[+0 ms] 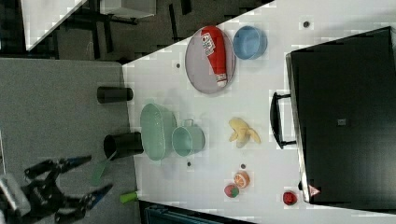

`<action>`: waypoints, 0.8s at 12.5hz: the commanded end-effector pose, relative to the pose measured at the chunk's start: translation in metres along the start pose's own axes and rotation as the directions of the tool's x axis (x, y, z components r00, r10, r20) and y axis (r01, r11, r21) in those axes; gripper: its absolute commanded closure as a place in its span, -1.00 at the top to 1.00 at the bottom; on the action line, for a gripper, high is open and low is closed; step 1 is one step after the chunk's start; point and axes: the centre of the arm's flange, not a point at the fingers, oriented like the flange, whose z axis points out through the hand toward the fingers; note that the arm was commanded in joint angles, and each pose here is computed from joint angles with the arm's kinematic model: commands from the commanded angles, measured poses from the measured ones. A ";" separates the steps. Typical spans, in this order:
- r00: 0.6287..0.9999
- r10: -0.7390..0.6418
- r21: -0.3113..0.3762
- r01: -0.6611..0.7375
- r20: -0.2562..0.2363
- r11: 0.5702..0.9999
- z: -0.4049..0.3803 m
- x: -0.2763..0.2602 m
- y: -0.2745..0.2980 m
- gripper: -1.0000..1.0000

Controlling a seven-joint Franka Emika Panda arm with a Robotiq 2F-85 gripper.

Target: Pick Banana and place it in mug.

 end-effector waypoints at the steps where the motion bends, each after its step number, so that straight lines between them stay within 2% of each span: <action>1: 0.963 -0.147 -0.174 0.188 0.224 0.967 0.170 0.006 -0.003 1.00; 6: 0.913 -0.322 -0.141 0.364 0.251 0.921 0.294 0.004 0.000 1.00; 8: 0.867 -0.422 -0.119 0.464 0.264 0.878 0.339 0.004 0.002 1.00; 10: 0.794 -0.535 -0.091 0.579 0.290 0.810 0.382 0.004 0.004 1.00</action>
